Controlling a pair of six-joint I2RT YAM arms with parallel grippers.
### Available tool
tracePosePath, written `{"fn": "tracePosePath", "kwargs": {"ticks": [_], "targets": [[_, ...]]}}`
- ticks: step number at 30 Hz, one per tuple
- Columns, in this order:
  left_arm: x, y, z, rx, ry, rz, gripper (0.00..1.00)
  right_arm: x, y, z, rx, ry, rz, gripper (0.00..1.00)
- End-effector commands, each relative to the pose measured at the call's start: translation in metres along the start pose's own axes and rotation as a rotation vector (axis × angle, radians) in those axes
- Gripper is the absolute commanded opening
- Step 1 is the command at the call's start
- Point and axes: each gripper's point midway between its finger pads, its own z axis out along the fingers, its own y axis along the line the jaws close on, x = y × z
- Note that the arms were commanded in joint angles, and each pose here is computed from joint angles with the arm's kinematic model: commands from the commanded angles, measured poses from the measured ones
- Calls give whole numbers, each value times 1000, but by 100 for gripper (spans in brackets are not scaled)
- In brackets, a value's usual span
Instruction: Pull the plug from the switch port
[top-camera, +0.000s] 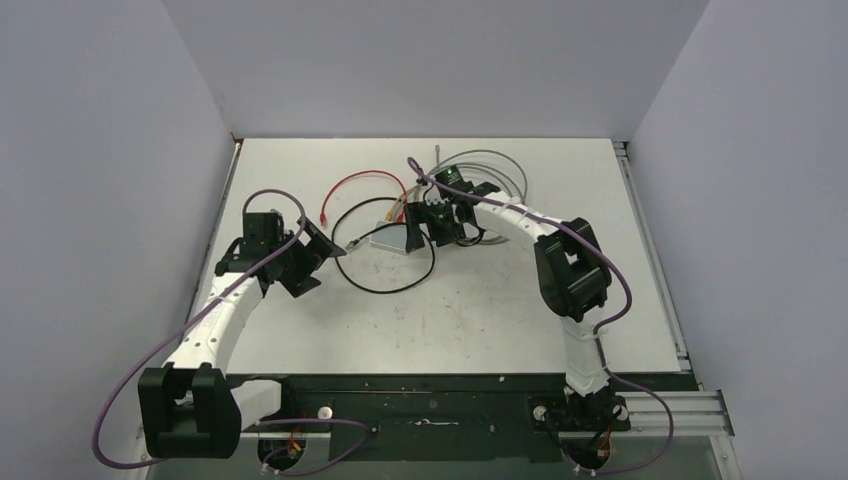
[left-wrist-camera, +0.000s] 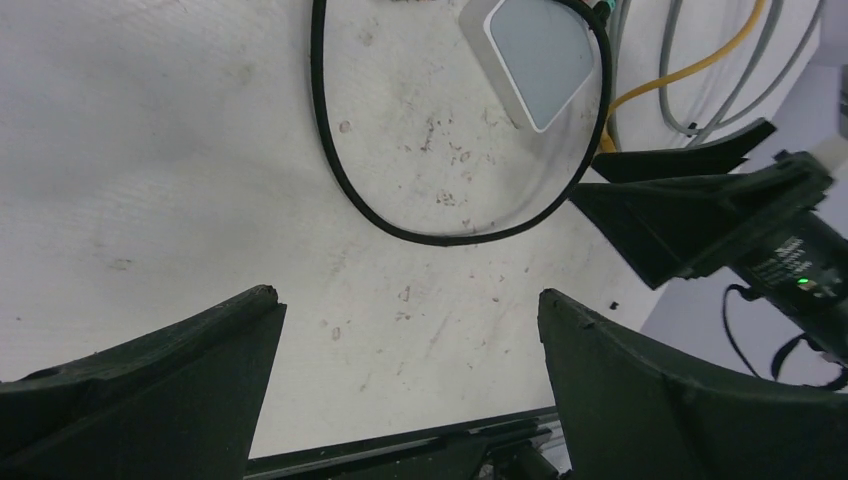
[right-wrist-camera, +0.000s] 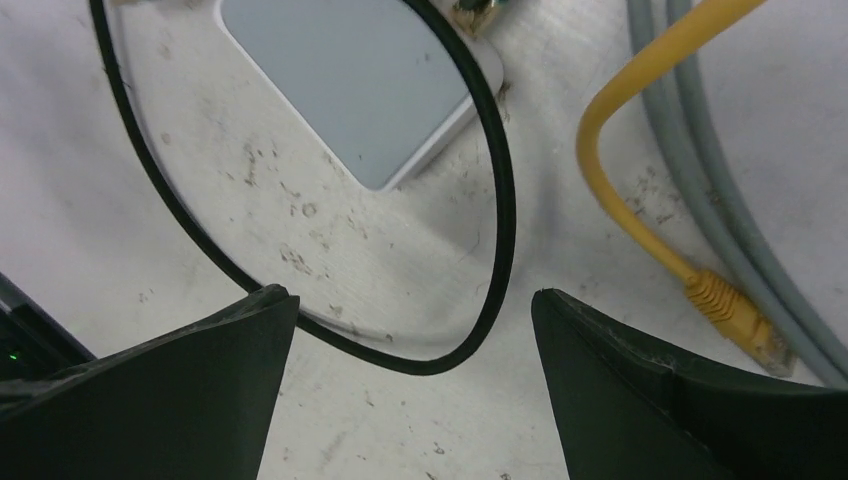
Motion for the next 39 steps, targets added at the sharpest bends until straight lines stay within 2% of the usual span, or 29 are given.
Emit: {"fn": "tracePosePath", "kwargs": {"ticks": [1, 5, 8, 10, 15, 21, 23, 28, 30, 32, 39], "targets": [[-11, -38, -17, 186, -64, -45, 100, 10, -9, -3, 104, 51, -58, 89], [-13, -39, -25, 196, -81, -41, 100, 29, 2, 9, 38, 101, -47, 79], [-26, -34, -34, 184, -115, -59, 100, 41, 14, 19, 20, 143, -58, 62], [-35, -33, -42, 186, -138, -62, 100, 43, 30, 21, -25, 152, -75, 55], [-58, -33, -67, 180, -217, -51, 100, 47, 101, 22, -257, 140, -139, 52], [-72, -33, -85, 184, -291, -57, 100, 76, 199, 7, -582, 196, -308, 55], [-72, -30, -84, 177, -291, -66, 100, 83, 209, 3, -590, 202, -348, 67], [-66, -18, -77, 134, -269, -91, 100, 76, 188, -5, -449, 161, -392, 91], [-64, -12, -74, 109, -261, -101, 100, 71, 181, -12, -401, 127, -406, 96], [-62, -10, -72, 105, -250, -100, 100, 62, 172, -19, -355, 79, -396, 99], [-52, -5, -60, 113, -204, -119, 100, 8, 119, -26, -246, -43, -281, 98]]}}
